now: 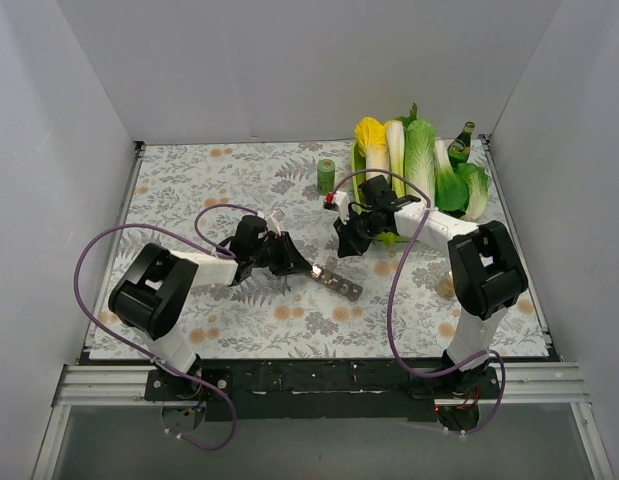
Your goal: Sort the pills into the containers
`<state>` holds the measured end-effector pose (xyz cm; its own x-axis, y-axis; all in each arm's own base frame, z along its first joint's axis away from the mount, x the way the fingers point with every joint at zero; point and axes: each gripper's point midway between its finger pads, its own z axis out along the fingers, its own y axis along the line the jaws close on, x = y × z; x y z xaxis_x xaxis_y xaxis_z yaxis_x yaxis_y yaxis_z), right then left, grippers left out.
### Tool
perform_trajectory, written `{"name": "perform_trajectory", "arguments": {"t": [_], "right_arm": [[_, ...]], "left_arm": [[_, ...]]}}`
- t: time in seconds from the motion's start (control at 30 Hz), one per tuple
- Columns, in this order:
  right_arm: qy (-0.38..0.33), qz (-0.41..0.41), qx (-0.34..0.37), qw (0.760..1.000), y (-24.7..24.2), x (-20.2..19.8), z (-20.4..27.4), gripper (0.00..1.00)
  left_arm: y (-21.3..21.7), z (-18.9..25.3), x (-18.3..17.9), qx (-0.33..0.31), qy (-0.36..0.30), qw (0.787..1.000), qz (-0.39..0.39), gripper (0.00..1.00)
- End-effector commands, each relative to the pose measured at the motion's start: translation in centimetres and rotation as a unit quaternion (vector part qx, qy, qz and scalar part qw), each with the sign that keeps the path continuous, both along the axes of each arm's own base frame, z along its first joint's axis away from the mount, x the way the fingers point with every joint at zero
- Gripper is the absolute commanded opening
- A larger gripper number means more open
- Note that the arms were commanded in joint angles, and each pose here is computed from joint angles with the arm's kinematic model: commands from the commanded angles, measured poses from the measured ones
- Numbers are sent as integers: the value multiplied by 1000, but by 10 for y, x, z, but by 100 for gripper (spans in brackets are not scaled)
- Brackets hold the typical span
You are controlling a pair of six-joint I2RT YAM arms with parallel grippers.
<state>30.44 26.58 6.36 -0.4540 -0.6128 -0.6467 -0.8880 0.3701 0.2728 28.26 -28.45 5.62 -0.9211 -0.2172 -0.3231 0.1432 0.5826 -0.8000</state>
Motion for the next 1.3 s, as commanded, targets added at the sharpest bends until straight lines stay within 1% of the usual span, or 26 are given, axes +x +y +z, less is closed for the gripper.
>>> {"name": "perform_trajectory", "arguments": {"t": [0.0, 0.23, 0.53, 0.77, 0.97, 1.0, 1.1, 1.13, 1.17, 1.2, 1.23, 1.27], "right_arm": [[-5, 27, 29, 999, 19, -4, 16, 2], [-2, 46, 31, 998, 26, -14, 17, 2], [-16, 64, 16, 998, 29, -25, 15, 2], [-34, 44, -2, 998, 25, -17, 17, 2], [-47, 21, -17, 999, 17, -9, 19, 2], [-50, 18, -18, 998, 16, -8, 21, 2], [-59, 5, -25, 998, 9, -1, 25, 4], [-62, -4, -24, 998, 4, 3, 27, 8], [-64, -6, -23, 998, 1, 4, 30, 10], [-70, -9, -19, 997, -3, 5, 37, 18], [-73, -11, -17, 997, -8, 6, 40, 23], [-77, -10, -16, 997, -11, 4, 42, 28]], "left_arm": [[-6, 13, 9, -18, -18, 1000, -8, 12], [-4, 4, 12, -7, -10, 1000, 3, 11], [6, -16, 15, 33, 11, 999, 26, 10], [2, 3, 20, 19, -10, 999, 24, 11], [1, 23, 17, 7, -31, 999, 16, 17], [1, 31, 18, 4, -43, 999, 13, 18], [4, 36, 16, 11, -60, 998, 8, 36], [7, 42, 14, 18, -81, 997, 2, 43], [12, 43, 18, 30, -93, 995, 10, 54], [16, 45, 19, 38, -104, 994, 11, 59], [20, 53, 20, 51, -133, 990, 3, 63], [24, 56, 23, 60, -149, 987, 4, 70]]}}
